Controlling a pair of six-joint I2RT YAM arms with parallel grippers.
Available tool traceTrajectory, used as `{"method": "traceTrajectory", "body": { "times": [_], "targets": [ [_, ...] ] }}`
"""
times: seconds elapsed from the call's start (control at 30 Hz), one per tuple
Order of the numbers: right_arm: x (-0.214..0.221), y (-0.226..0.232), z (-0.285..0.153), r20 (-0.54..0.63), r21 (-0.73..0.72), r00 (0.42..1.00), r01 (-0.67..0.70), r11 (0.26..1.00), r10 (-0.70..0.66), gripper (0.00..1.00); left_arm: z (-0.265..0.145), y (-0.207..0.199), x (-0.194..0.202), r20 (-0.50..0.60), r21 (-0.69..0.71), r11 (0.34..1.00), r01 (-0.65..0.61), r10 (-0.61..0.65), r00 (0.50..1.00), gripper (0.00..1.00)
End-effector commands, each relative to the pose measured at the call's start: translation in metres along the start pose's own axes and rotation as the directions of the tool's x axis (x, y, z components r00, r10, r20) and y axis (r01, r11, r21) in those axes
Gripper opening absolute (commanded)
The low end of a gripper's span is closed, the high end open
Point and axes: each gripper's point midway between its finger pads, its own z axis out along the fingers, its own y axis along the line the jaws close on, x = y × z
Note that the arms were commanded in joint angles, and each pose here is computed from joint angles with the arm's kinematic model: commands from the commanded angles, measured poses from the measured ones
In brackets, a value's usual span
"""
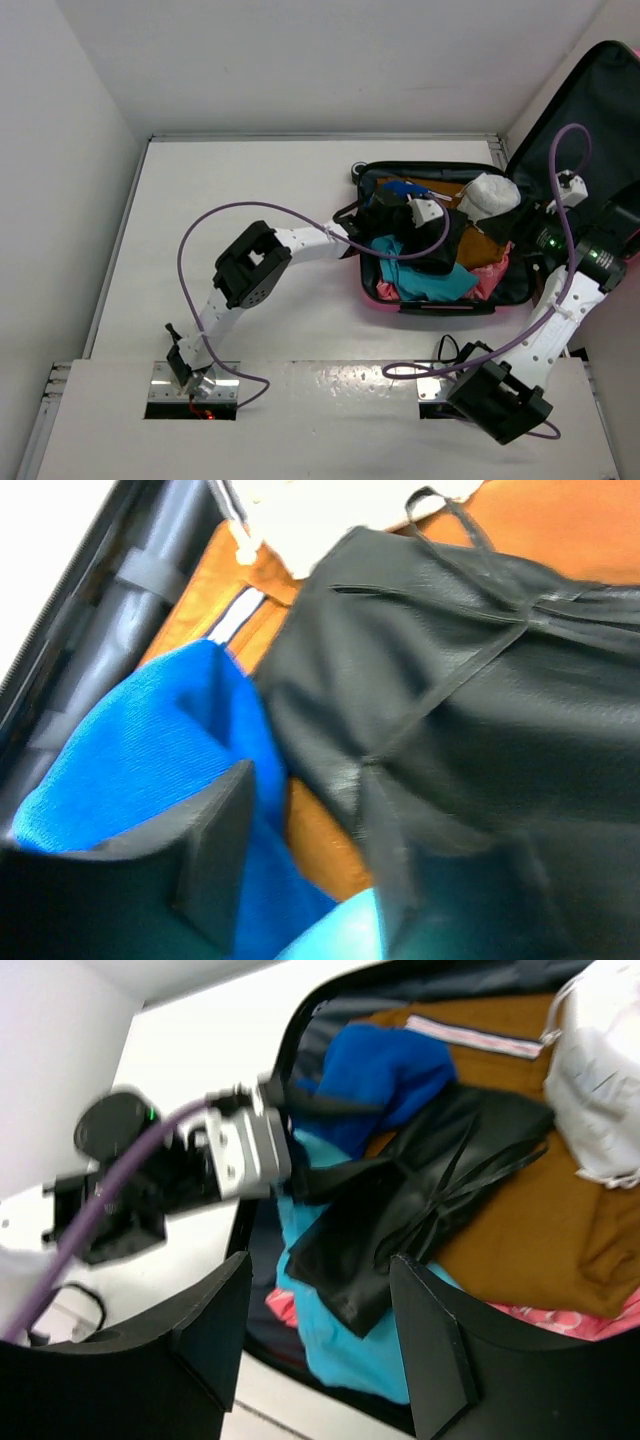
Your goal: Pack the luggage
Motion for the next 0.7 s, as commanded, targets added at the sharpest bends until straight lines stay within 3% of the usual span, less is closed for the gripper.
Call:
{"method": "traceTrajectory", "body": {
  "times": [0.0, 0.13, 0.17, 0.2, 0.23, 0.3, 0.37, 0.5, 0.53, 0.67],
  "targets": [
    [0.001, 0.018, -0.006, -0.012, -0.074, 0.995, 0.093, 0.993, -0.094, 0.58, -0.008, 0.043, 0.008, 0.014, -0.055, 0.997, 0.056, -0.055, 0.998, 0.63],
    [-0.021, 0.016, -0.007, 0.071, -0.027, 0.978, 0.197, 0.980, -0.195, 0.60, -0.033, 0.069, -0.053, 0.174, 0.021, 0.978, 0.208, -0.208, 0.963, 0.74],
    [-0.021, 0.015, -0.007, 0.084, -0.002, 0.989, 0.125, 0.992, -0.124, 0.62, -0.047, 0.074, -0.096, 0.247, 0.054, 0.970, 0.235, -0.241, 0.939, 0.75],
    [-0.027, 0.016, -0.010, 0.116, 0.023, 0.982, 0.146, 0.989, -0.148, 0.64, -0.055, 0.077, -0.118, 0.277, 0.070, 0.968, 0.240, -0.250, 0.928, 0.77],
    [-0.046, 0.008, -0.011, 0.175, 0.083, 0.955, 0.226, 0.970, -0.238, 0.66, -0.063, 0.077, -0.132, 0.274, 0.093, 0.964, 0.251, -0.267, 0.924, 0.77],
    [-0.058, 0.005, -0.017, 0.228, 0.161, 0.942, 0.214, 0.964, -0.247, 0.69, -0.086, 0.081, -0.182, 0.346, 0.144, 0.953, 0.268, -0.302, 0.888, 0.77],
    [-0.084, -0.001, -0.028, 0.291, 0.277, 0.902, 0.239, 0.931, -0.319, 0.71, -0.116, 0.089, -0.224, 0.406, 0.158, 0.943, 0.292, -0.332, 0.851, 0.84],
    [-0.120, -0.008, -0.048, 0.332, 0.422, 0.848, 0.259, 0.869, -0.414, 0.75, -0.150, 0.099, -0.258, 0.459, 0.151, 0.945, 0.289, -0.326, 0.827, 0.92],
    [-0.124, -0.015, -0.051, 0.323, 0.461, 0.844, 0.255, 0.850, -0.428, 0.77, -0.151, 0.104, -0.257, 0.455, 0.143, 0.945, 0.293, -0.326, 0.829, 0.97],
    [-0.132, -0.015, -0.057, 0.274, 0.496, 0.825, 0.320, 0.807, -0.495, 0.77, -0.142, 0.097, -0.233, 0.377, 0.141, 0.946, 0.293, -0.325, 0.867, 1.00]
  ]
}}
